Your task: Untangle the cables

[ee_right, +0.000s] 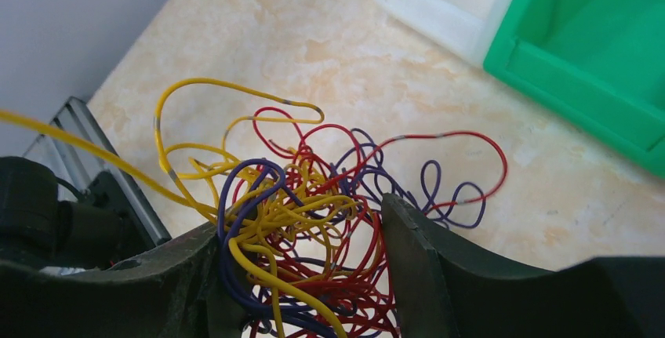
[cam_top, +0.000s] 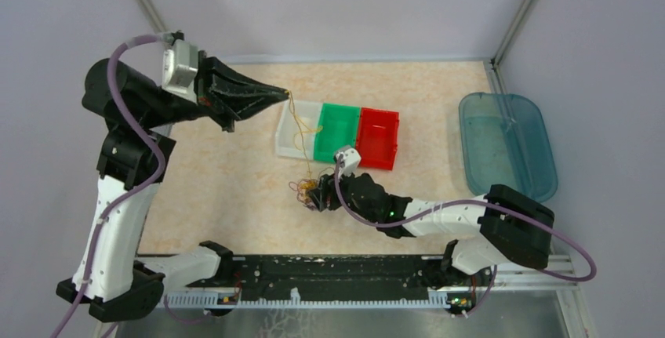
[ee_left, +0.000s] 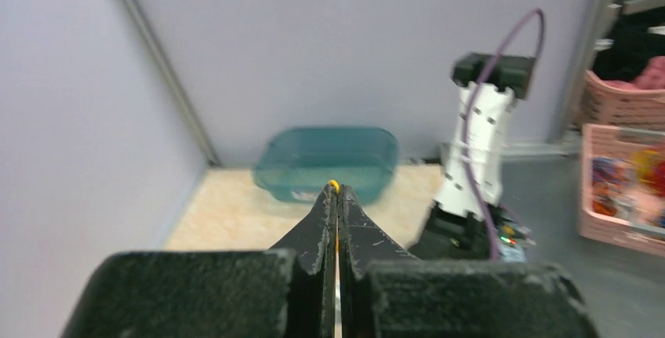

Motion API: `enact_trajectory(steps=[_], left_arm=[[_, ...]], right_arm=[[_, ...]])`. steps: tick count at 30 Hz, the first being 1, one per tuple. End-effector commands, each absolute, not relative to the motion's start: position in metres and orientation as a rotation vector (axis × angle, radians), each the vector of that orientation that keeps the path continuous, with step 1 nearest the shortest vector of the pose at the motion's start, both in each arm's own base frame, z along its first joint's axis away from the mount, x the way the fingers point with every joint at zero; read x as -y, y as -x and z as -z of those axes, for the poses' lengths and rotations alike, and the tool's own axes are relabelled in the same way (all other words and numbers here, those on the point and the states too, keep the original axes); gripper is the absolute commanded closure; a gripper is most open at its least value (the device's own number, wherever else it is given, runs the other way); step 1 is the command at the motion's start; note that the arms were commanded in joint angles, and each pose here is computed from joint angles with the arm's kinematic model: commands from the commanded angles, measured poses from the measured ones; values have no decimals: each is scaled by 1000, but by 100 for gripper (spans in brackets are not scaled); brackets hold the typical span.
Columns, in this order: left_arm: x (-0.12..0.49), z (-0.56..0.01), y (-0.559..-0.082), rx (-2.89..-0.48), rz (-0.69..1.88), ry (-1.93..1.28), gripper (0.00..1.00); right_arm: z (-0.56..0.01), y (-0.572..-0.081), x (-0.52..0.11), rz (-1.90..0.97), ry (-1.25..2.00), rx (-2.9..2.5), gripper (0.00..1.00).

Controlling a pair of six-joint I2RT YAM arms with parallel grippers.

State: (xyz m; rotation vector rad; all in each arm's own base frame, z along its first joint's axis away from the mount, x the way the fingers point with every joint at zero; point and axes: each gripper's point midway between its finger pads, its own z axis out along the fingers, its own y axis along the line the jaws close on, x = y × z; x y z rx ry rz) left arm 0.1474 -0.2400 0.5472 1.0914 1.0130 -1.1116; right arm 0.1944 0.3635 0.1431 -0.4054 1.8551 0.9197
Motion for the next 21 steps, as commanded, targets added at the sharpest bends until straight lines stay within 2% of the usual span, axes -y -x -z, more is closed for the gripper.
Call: enact_trajectory(steps=[1, 13, 16, 21], left_arm=[[222, -618, -149, -748, 830, -1006, 100], [183, -693, -152, -483, 444, -833, 100], [186, -682, -160, -523, 437, -856, 100], [197, -630, -188, -665, 453, -898, 100]], right_arm=[[-127, -191, -359, -897, 390, -1906, 42], [-114, -185, -354, -897, 382, -1958, 43], [-129, -188, -353, -899, 374, -1928, 42], [-174, -198, -352, -891, 380, -1854, 41]])
